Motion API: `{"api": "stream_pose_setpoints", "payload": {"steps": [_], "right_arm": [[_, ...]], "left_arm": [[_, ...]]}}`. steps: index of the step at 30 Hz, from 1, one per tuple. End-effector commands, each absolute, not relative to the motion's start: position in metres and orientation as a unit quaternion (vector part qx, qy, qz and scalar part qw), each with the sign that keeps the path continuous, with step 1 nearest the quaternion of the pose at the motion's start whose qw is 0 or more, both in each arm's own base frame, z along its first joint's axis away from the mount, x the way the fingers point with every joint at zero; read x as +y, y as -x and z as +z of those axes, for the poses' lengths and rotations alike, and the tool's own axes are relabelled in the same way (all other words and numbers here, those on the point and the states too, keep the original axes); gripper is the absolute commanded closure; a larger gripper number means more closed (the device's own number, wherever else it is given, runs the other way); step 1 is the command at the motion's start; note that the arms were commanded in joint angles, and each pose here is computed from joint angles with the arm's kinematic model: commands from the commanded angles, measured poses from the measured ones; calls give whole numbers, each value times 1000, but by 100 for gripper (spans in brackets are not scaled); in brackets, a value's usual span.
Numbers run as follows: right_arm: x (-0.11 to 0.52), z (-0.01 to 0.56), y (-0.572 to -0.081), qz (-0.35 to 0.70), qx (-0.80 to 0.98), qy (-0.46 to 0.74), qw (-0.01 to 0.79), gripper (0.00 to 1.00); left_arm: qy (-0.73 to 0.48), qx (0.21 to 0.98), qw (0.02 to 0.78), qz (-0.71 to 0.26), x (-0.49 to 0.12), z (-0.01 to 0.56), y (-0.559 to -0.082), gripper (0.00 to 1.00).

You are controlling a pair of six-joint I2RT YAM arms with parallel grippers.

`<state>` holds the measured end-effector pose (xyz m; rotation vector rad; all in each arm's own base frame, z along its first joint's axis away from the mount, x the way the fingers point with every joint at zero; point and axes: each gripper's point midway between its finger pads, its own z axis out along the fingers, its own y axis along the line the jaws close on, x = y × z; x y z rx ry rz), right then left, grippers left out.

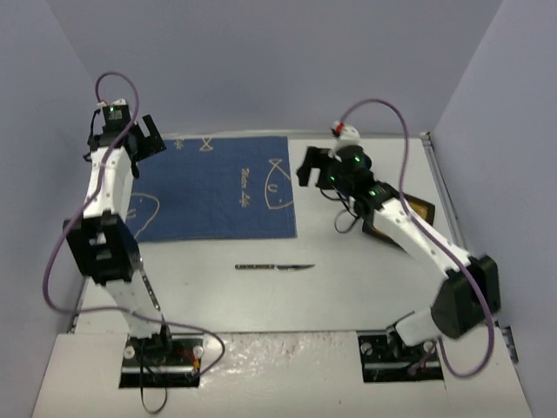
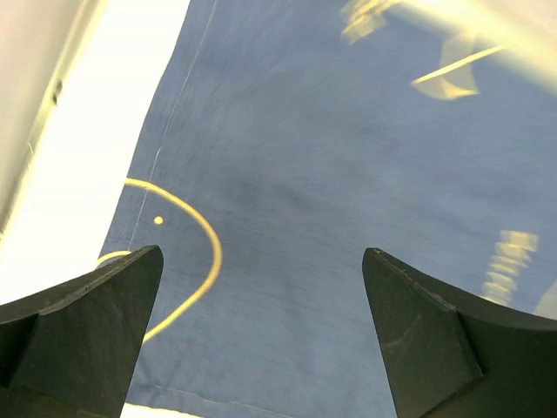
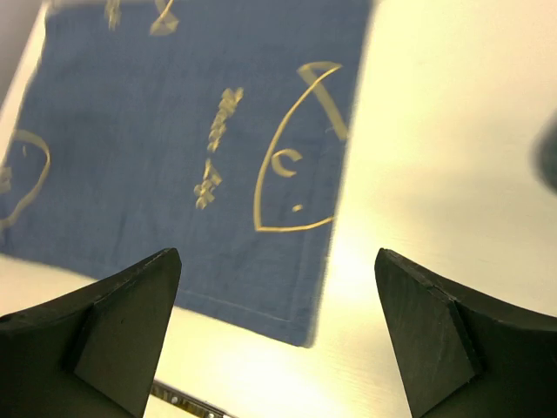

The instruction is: Set the dinner table for one person

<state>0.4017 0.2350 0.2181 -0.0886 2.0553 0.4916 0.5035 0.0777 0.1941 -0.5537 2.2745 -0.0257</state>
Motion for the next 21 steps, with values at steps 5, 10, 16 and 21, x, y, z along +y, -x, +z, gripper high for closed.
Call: {"api": "stream_pose_setpoints", "payload": {"steps": [5, 10, 16, 21], "right_arm": [[98, 218, -368, 195, 830, -138, 504, 2], [16, 186, -344, 165, 821, -254, 484, 2], [-62, 159, -313, 62, 799, -375, 466, 2], [-100, 144, -304, 1, 785, -428, 447, 3]], "left_arm": [[119, 854, 498, -87, -13, 311, -433, 3], [71, 859, 491, -128, -56, 293, -385, 3], [28, 875, 463, -139, -84, 252, -344, 3], [17, 882, 447, -147, -90, 229, -330, 3]]}}
